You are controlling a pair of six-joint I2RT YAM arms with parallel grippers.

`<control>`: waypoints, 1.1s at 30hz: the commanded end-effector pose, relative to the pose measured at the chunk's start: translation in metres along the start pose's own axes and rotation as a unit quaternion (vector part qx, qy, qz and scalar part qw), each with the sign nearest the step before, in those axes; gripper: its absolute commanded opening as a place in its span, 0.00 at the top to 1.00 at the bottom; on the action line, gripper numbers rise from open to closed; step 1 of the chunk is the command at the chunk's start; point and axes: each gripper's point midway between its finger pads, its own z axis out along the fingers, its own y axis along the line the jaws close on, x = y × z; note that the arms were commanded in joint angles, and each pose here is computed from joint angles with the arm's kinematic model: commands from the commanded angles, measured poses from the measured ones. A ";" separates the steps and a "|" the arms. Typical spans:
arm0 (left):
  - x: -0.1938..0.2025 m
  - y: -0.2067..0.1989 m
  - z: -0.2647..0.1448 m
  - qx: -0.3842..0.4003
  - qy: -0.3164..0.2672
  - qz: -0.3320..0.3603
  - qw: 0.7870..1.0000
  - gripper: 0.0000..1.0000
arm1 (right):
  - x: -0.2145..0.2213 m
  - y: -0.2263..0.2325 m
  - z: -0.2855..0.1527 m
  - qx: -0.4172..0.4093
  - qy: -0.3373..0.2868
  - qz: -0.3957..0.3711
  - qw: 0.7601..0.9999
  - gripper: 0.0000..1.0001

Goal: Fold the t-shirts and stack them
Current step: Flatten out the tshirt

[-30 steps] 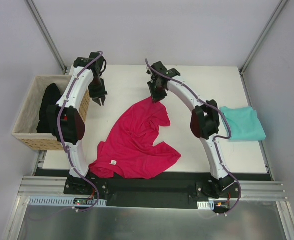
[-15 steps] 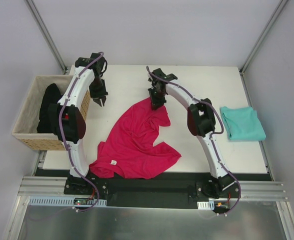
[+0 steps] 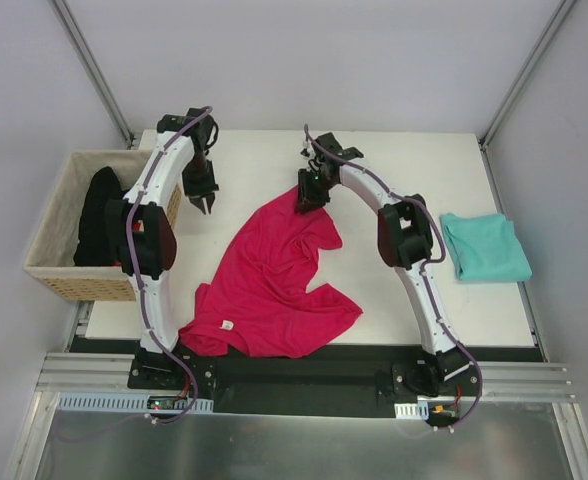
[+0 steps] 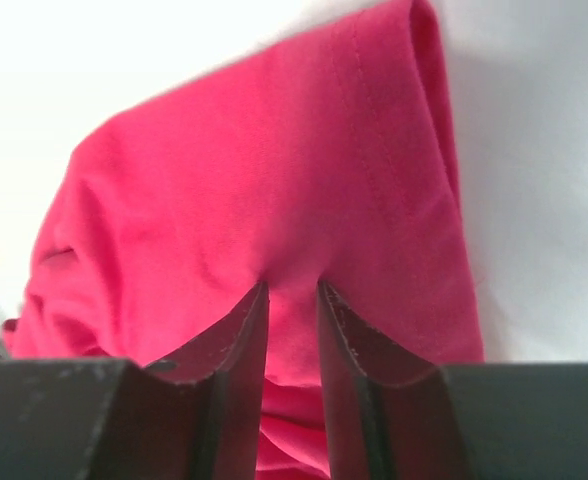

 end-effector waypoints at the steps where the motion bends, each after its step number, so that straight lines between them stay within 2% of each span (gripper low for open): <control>1: -0.001 -0.005 -0.006 0.004 0.003 0.011 1.000 0.87 | -0.019 0.035 0.000 -0.090 -0.023 -0.021 0.995 0.69; 6: -0.007 -0.012 -0.003 0.018 0.007 0.009 1.000 0.87 | -0.039 0.055 -0.014 -0.148 -0.047 -0.032 0.987 0.63; 10: -0.009 -0.018 -0.002 0.030 0.009 0.013 0.999 0.86 | -0.059 0.035 -0.040 -0.097 -0.093 -0.035 0.990 0.48; 12: -0.010 -0.022 0.000 0.038 0.011 0.021 0.999 0.86 | -0.074 0.038 -0.074 -0.077 -0.133 -0.057 0.986 0.42; 15: -0.013 -0.034 0.002 0.066 0.008 0.036 0.997 0.85 | -0.090 0.031 -0.115 -0.039 -0.179 -0.066 0.981 0.39; 19: -0.019 -0.056 0.004 0.104 -0.002 0.060 0.993 0.84 | -0.093 0.021 -0.150 0.009 -0.202 -0.080 0.976 0.38; 20: -0.020 -0.062 0.007 0.110 0.001 0.069 0.992 0.84 | -0.088 0.017 -0.152 0.020 -0.199 -0.078 0.977 0.40; 23: -0.019 -0.085 0.008 0.129 -0.004 0.101 0.986 0.85 | -0.079 0.014 -0.172 0.047 -0.204 -0.081 0.975 0.57; 24: -0.021 -0.091 0.007 0.133 -0.011 0.110 0.985 0.85 | -0.072 0.008 -0.168 0.055 -0.194 -0.075 0.977 0.72; 27: -0.013 -0.112 0.015 0.145 -0.001 0.140 0.979 0.88 | -0.055 0.003 -0.180 0.072 -0.186 -0.068 0.978 0.87; 33: 0.009 -0.152 0.038 0.170 0.035 0.189 0.967 0.87 | -0.034 0.000 -0.195 0.089 -0.183 -0.058 0.977 0.90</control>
